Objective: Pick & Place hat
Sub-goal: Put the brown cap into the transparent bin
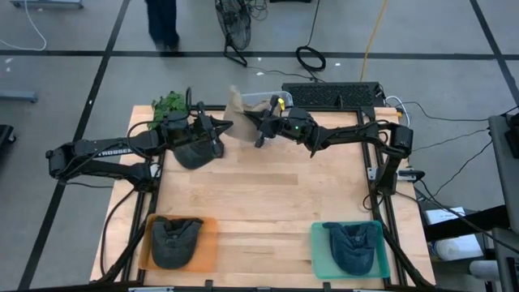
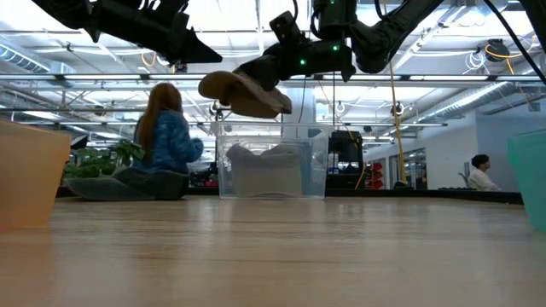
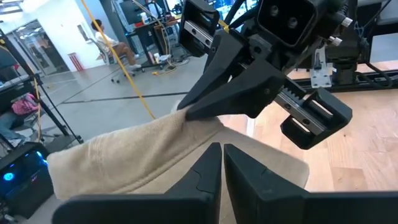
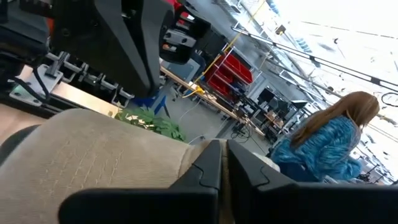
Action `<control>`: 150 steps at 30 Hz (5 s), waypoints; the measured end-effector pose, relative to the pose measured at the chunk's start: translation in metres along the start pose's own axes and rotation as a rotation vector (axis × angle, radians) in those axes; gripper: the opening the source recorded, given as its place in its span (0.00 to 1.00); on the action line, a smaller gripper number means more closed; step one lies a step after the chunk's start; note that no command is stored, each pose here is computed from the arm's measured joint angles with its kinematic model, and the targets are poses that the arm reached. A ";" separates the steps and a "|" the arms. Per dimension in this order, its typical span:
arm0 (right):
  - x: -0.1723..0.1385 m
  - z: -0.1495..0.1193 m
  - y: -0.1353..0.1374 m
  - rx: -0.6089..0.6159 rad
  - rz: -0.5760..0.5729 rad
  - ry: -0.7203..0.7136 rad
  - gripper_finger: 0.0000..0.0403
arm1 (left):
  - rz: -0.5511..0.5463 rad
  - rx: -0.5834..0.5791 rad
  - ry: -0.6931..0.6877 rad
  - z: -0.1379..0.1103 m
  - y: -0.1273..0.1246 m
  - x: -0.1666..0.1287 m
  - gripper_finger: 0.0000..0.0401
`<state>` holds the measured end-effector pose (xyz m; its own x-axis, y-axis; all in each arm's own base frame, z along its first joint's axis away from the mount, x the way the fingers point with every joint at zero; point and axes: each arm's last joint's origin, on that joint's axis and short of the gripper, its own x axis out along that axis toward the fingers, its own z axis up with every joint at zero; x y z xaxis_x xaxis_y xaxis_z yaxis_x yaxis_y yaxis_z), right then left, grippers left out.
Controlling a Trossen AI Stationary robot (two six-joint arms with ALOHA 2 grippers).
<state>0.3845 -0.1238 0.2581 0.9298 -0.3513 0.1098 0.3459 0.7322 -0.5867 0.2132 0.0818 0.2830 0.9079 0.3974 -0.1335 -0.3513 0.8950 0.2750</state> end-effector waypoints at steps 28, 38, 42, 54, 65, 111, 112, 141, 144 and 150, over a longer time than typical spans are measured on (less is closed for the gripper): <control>0.000 0.001 0.006 0.055 0.146 -0.073 0.00 | 0.000 0.020 0.002 0.000 0.000 0.000 0.08; 0.000 0.000 0.003 0.133 0.143 -0.064 0.00 | -0.001 0.032 0.006 -0.001 0.000 0.000 0.08; 0.000 -0.001 0.003 0.136 0.141 -0.062 0.00 | -0.002 0.033 0.006 -0.001 0.000 0.000 0.08; 0.000 -0.001 0.003 0.127 0.141 -0.063 0.00 | -0.003 0.033 0.011 -0.001 0.000 0.000 0.08; 0.000 -0.001 0.007 -0.086 0.040 0.030 0.00 | -0.008 0.012 0.024 -0.002 -0.001 0.000 0.08; -0.005 0.017 0.040 -0.208 0.230 -0.064 0.00 | -0.105 0.130 0.108 -0.024 -0.009 0.025 0.20; -0.005 0.017 0.040 -0.207 0.217 -0.059 0.00 | -0.094 0.142 0.109 -0.024 -0.008 0.025 0.17; -0.158 0.045 0.050 0.101 0.021 0.045 0.11 | 0.063 0.633 0.167 0.002 -0.004 0.086 0.02; -0.168 0.037 0.059 0.099 0.042 0.043 0.11 | 0.045 0.641 0.215 -0.006 -0.004 0.103 0.02; -0.177 0.028 0.070 0.038 0.091 0.062 0.11 | -0.022 0.618 0.304 -0.018 -0.012 0.121 0.04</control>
<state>0.2478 0.0060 0.2205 0.9485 -0.3167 0.0064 0.2657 0.7842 -0.5607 0.3232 0.1223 0.2460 0.7769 0.5005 -0.3820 -0.0566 0.6598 0.7493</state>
